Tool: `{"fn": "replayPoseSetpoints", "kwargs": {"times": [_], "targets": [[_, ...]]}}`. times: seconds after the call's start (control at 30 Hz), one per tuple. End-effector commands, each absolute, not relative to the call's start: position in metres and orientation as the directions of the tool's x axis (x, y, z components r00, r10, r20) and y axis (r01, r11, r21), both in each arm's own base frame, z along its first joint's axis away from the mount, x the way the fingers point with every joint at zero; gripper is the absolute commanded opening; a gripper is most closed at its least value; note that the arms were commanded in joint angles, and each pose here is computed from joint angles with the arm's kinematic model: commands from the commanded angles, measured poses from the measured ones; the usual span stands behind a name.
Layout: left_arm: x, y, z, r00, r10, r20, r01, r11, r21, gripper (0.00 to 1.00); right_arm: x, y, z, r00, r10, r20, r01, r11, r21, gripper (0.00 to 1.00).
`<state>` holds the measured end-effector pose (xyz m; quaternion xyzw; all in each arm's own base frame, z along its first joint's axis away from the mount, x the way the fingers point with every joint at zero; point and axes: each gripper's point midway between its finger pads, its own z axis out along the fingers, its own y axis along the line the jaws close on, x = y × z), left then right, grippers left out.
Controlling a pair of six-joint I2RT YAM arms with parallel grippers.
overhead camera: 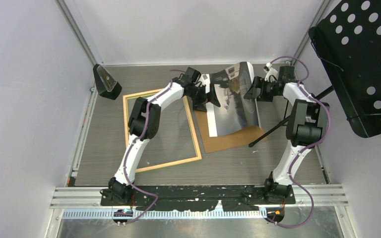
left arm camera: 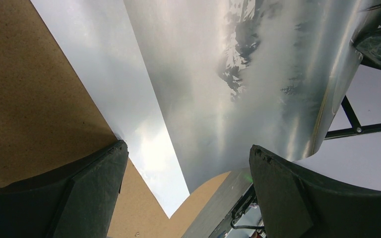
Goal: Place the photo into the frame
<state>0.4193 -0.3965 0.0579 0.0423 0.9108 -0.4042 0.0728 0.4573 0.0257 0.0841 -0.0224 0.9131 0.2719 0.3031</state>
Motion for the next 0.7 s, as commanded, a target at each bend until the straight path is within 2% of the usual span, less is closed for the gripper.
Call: {"fn": "replayPoseSetpoints", "kwargs": {"times": [0.0,0.67], "targets": [[0.408,-0.392,0.046,-0.99,0.043,-0.138,0.129,0.692,-0.71,0.98,0.465,0.041,0.137,-0.743,0.139,-0.655,-0.303,0.802,0.515,0.86],[0.406,-0.391,0.049,-0.989,0.05,-0.138,0.134,0.687,-0.714,0.98,0.444,0.058,0.161,-0.723,0.15,-0.674,-0.368,0.743,0.56,0.83]]}}
